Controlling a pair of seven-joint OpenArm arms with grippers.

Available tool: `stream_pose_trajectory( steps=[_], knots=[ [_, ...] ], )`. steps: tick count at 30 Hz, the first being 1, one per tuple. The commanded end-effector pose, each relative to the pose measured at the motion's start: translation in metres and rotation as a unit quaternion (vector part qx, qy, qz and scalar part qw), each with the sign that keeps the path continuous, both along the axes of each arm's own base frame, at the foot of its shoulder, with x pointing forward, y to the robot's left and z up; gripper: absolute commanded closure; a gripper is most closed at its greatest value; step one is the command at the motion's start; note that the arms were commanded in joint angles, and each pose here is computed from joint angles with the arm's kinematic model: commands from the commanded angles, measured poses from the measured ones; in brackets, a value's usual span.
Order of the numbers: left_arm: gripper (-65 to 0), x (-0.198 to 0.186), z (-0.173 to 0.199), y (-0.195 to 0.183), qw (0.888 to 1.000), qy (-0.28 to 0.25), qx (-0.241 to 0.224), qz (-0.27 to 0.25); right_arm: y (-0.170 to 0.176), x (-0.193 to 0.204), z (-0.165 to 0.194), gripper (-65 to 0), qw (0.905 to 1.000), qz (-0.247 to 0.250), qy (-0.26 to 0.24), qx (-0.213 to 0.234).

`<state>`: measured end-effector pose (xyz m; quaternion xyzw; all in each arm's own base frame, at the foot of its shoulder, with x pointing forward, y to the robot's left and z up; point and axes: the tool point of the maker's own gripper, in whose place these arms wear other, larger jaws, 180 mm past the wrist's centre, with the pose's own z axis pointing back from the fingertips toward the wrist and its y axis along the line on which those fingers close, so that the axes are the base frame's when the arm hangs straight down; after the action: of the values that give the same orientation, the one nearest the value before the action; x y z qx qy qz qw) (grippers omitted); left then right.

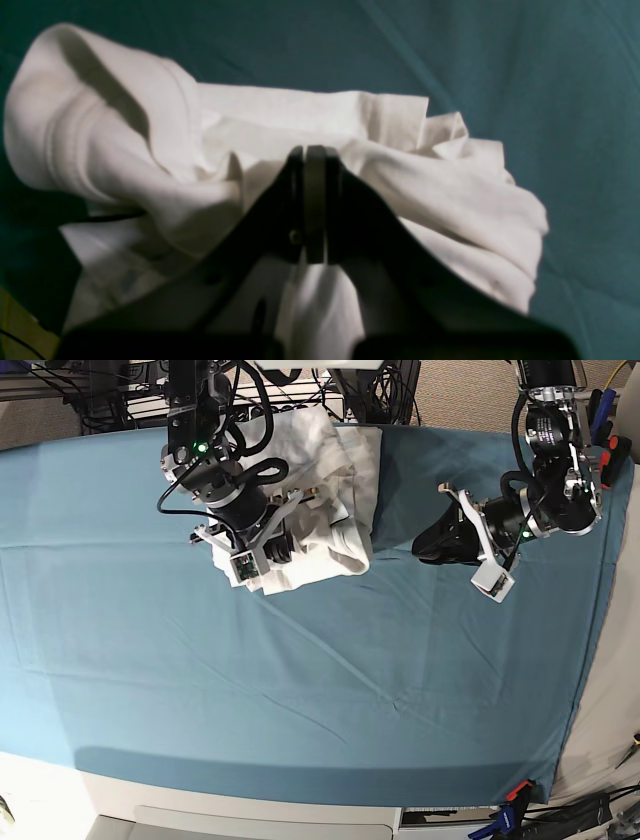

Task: Fold the T-shirt properly
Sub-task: 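Press the right gripper down onto the folded shirt to flatten it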

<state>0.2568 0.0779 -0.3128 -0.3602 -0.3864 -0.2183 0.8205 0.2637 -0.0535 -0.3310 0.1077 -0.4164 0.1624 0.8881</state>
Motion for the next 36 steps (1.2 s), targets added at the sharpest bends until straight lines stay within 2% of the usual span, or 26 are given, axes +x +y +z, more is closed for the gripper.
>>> stream_pose_trajectory(
  steps=[1, 5, 10, 15, 20, 24, 27, 33, 36],
  knots=[
    [-10.2, 0.006, 0.015, -0.001, 1.000, -0.027, -0.014, 0.000, 0.007, 0.005, 0.015, 0.0, 0.9994, 0.005, -0.026, 0.021],
    [-10.2, 0.006, 0.015, -0.001, 1.000, -0.027, -0.014, 0.000, 0.013, 0.006, 0.017, 0.0, 0.9990, 0.005, -0.029, 0.034],
    [-10.2, 0.006, 0.015, -0.001, 1.000, -0.027, -0.014, 0.000, 0.051, -0.004, 0.026, 0.0, 0.9944, 0.069, -0.035, 0.072],
    [-10.2, 0.006, 0.015, -0.001, 1.000, -0.027, -0.013, 0.000, 0.069, -0.009, 0.025, 0.0, 0.9932, 0.098, -0.046, 0.041],
    [-10.2, 0.006, 0.015, -0.001, 1.000, -0.027, -0.013, 0.000, 0.064, -0.004, 0.016, 0.0, 0.9948, 0.086, -0.052, 0.014],
    [-10.2, 0.007, 0.016, -0.001, 0.999, -0.029, -0.015, 0.001, 0.065, 0.000, -0.016, 0.0, 0.9958, 0.090, -0.017, 0.006],
    [-10.2, 0.007, 0.016, -0.001, 0.999, -0.028, -0.015, 0.001, 0.070, 0.003, -0.032, 0.0, 0.9954, 0.093, 0.008, 0.020],
    [-10.2, 0.007, 0.016, -0.001, 0.999, -0.028, -0.015, 0.001, 0.070, 0.023, -0.022, 0.0, 0.9953, 0.096, -0.009, 0.013],
    [-10.2, 0.007, 0.015, -0.001, 1.000, -0.028, -0.014, 0.001, 0.065, 0.036, -0.012, 0.0, 0.9952, 0.096, -0.018, -0.005]
  ],
)
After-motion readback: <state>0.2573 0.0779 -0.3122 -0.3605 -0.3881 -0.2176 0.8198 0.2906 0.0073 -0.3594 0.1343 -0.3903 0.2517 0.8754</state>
